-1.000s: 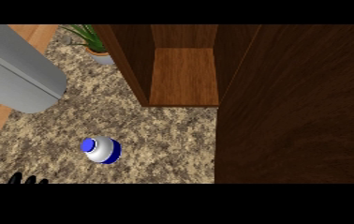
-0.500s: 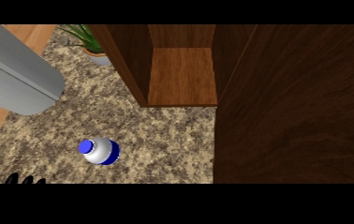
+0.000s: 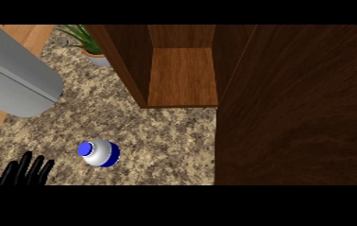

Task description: Pick up the bottled water, place it into the cabinet and close the cabinet

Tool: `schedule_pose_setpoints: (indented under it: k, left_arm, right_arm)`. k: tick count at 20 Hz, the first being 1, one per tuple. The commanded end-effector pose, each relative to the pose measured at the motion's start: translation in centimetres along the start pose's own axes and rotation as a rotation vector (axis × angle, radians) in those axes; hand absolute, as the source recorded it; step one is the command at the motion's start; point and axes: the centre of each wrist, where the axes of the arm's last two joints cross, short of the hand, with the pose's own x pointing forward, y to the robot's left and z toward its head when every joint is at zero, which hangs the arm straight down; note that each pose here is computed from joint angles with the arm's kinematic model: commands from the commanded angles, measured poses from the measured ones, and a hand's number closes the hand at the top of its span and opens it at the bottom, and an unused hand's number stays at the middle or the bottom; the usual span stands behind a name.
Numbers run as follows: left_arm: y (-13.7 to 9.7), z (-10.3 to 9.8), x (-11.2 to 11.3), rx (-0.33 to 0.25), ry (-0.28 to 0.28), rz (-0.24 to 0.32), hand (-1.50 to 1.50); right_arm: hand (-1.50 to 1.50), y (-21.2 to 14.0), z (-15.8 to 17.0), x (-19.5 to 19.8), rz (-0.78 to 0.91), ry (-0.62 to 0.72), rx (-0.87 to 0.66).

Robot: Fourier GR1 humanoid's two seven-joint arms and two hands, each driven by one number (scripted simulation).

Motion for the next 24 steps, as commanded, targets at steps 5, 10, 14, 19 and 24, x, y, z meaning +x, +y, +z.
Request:
schedule_pose_setpoints:
  k: [5, 10, 14, 19, 24]
  left_arm:
    - [3.1, -1.8, -6.0, 0.026, 0.069, -0.040, -1.50]
    - [3.1, -2.0, -8.9, 0.010, 0.110, -0.037, -1.50]
    - [4.2, -3.9, -12.0, 0.009, 0.118, -0.029, -1.50]
    - [4.1, -5.4, -14.3, 0.017, 0.127, -0.016, -1.50]
    - [5.2, -5.8, -15.5, 0.061, 0.113, -0.018, -1.50]
  right_arm:
    - [-1.50, 0.9, 0.7, 4.7, -0.019, -0.083, 0.015]
    - [-1.50, 0.9, 1.5, 4.2, -0.012, -0.073, 0.018]
    - [-1.50, 0.5, 2.0, 4.5, -0.002, -0.061, 0.025]
    - [-1.50, 0.5, 2.1, 4.8, 0.023, -0.057, 0.027]
    - [-1.50, 0.8, 1.8, 5.1, 0.014, -0.067, -0.003]
